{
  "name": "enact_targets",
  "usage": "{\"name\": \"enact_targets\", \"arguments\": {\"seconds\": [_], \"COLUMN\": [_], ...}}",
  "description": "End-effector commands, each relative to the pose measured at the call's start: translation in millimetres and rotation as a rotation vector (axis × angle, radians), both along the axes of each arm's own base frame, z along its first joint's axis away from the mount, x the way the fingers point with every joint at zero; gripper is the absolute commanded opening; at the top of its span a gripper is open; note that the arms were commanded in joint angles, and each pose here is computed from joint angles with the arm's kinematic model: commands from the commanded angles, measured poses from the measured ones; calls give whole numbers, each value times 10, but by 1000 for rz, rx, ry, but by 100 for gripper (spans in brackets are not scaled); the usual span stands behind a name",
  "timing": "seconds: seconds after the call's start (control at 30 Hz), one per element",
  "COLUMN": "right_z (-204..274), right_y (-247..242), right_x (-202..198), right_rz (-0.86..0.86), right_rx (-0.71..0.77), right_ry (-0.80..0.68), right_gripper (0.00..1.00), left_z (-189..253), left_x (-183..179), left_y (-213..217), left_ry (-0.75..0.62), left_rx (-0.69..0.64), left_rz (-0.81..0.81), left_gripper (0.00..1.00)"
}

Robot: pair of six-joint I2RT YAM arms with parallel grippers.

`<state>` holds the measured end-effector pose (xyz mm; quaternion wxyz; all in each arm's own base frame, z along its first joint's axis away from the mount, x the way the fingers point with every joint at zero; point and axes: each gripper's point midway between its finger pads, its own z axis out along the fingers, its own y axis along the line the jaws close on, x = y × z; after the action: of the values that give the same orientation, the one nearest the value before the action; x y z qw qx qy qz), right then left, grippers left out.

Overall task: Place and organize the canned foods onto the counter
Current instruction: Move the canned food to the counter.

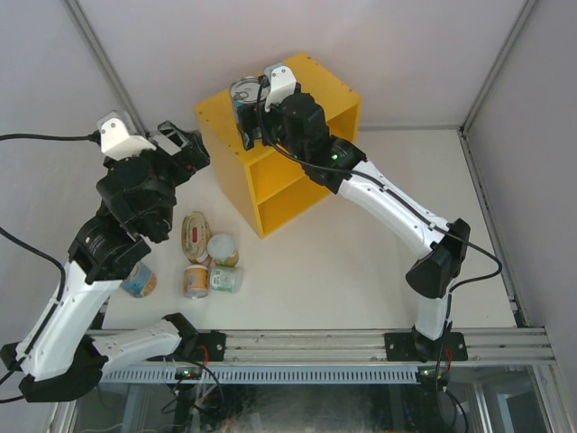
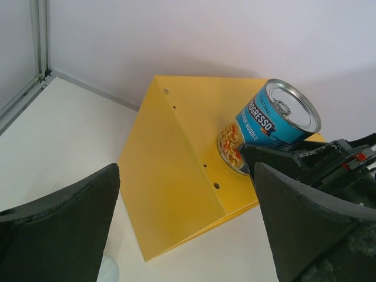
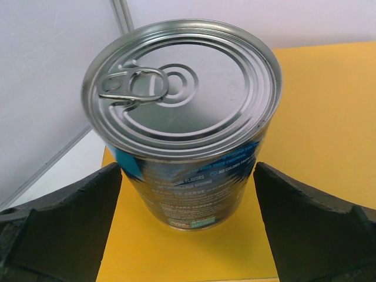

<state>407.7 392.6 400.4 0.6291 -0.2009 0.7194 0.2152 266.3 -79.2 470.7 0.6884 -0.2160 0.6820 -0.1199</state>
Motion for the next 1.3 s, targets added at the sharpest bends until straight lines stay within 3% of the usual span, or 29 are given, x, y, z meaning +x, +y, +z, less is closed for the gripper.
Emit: {"name": "enact_targets", "arguments": {"seconds": [0.0, 0.1, 0.43, 0.53, 0.67, 0.73, 1.27], "right_z": [352, 324, 235, 219, 219, 240, 227], "right_y": [-45, -35, 124, 107, 9, -57, -516], "right_x": [77, 143, 338, 415, 558, 647, 1613], "right_rz": [-4, -4, 30, 18, -5, -23, -161], "right_rx": [68, 70, 86, 88, 100, 112, 145], "right_ry": [-76, -74, -64, -71, -81, -91, -195], "right_gripper": [95, 100, 99, 93, 75, 72, 74], "left_z": [67, 47, -41, -79, -127, -144, -300], "left_x": [72, 97, 207, 254, 321, 352, 632], "left_y": [-24, -28, -17, -11, 3, 16, -121], "left_ry": [-31, -29, -18, -13, -5, -5, -24], "left_rx": [-42, -46, -44, -46, -45, -45, 2], "left_rz": [-2, -3, 4, 4, 4, 4, -77], "left_gripper": [99, 99, 99, 99, 98, 98, 98]}}
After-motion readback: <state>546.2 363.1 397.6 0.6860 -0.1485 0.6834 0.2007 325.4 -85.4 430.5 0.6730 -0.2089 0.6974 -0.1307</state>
